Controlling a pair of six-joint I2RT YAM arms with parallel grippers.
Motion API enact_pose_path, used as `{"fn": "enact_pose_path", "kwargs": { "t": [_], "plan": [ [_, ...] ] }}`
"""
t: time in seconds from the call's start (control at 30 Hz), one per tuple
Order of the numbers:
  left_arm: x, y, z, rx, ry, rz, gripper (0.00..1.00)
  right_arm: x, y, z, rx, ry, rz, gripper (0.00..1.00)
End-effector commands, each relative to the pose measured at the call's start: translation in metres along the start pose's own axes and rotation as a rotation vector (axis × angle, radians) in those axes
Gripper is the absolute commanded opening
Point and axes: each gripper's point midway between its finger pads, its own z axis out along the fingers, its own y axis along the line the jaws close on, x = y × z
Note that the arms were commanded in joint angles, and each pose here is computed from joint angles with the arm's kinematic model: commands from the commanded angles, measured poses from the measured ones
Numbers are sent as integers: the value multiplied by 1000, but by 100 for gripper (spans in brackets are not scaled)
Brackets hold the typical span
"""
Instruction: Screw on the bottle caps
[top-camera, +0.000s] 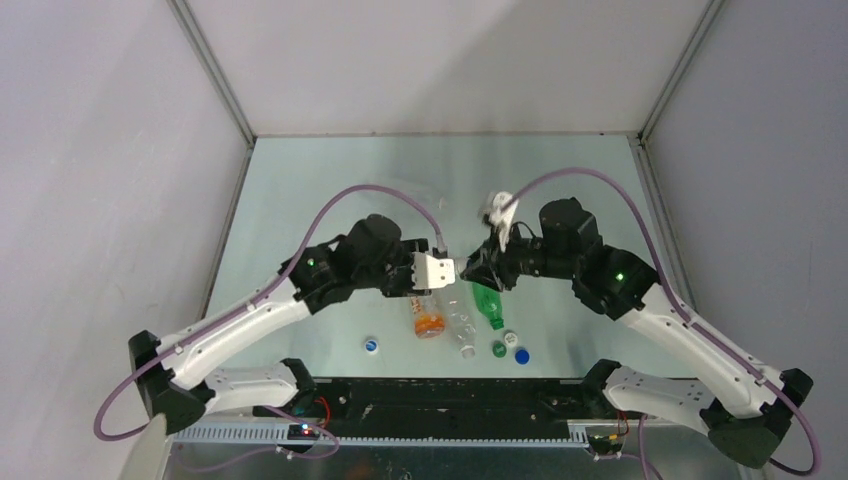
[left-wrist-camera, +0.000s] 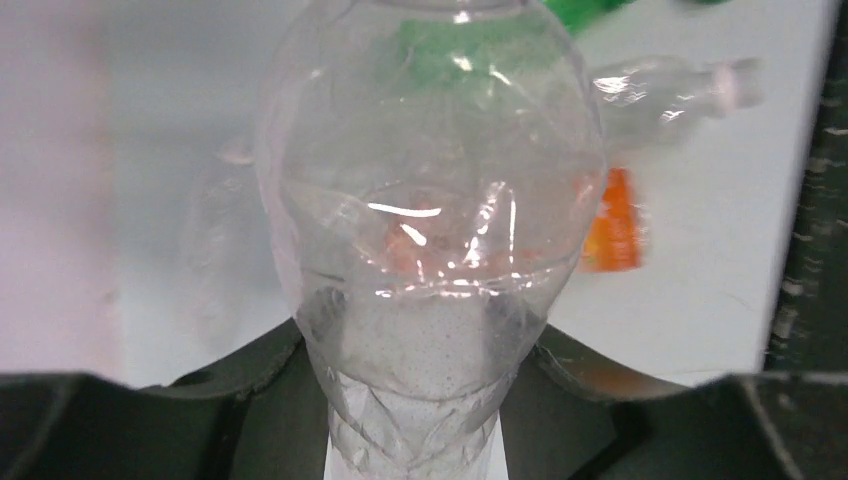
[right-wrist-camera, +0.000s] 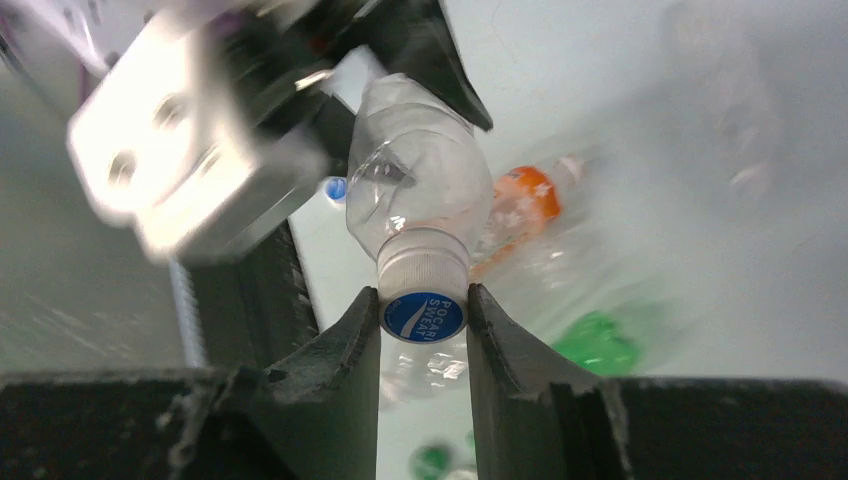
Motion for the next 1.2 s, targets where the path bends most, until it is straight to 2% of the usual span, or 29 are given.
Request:
{"fn": "enact_pose_path", "kwargs": {
  "t": [0.0, 0.03, 0.07, 0.1, 0.13, 0.2, 0.27, 0.3, 0.33, 0.37, 0.4, 0.43, 0.47, 0.57, 0.67, 0.7, 0.87, 1.0, 1.17],
  "plan": [
    [-33, 55, -21, -446, -61, 125, 0, -30, -43, 7, 223, -162, 720, 0],
    [-23, 59, -22, -505, -15, 150, 0, -24, -46, 8, 241, -151, 808, 0],
    [-35, 60, -26, -543, -54, 171, 0, -21, -53, 9, 263, -155, 963, 0],
    [-29, 61, -25, -576, -23, 193, 0, -14, -53, 12, 257, -131, 1039, 0],
    [-35, 61, -26, -595, -42, 203, 0, -13, -57, 12, 260, -137, 1133, 0],
    [-32, 58, -20, -586, -34, 218, 0, -17, -56, 15, 221, -149, 1185, 2],
    [-26, 53, -13, -554, -25, 215, 0, -24, -53, 14, 187, -165, 1138, 12],
    [-23, 47, -8, -516, -23, 215, 0, -27, -51, 11, 175, -173, 1076, 21],
    [-22, 45, -5, -481, -40, 191, 0, -30, -51, 8, 173, -187, 1033, 26],
    [-18, 42, -3, -450, -35, 176, 0, -33, -51, 2, 175, -200, 930, 35],
    [-16, 39, 0, -405, -58, 144, 0, -35, -50, -1, 172, -208, 873, 38],
    [-12, 36, -1, -378, -50, 128, 0, -40, -49, -10, 176, -227, 748, 43],
    [-10, 34, 1, -341, -68, 106, 0, -40, -49, -14, 182, -231, 690, 45],
    [1, 21, 3, -199, -45, 65, 0, -44, -44, -33, 185, -245, 359, 52],
    [-7, 9, 4, -83, -76, 51, 0, -37, -32, -43, 143, -223, 116, 59],
    [-4, 7, 5, -58, -66, 43, 0, -33, -31, -44, 133, -206, -7, 59],
    [-16, -5, 6, 67, -90, 35, 0, -14, -7, -47, 3, -142, -361, 60],
    [-20, -12, 7, 123, -92, 29, 0, -9, 4, -42, -53, -126, -477, 59],
    [-26, -12, 7, 138, -107, 27, 0, -1, 17, -31, -141, -111, -520, 56]
  ]
}}
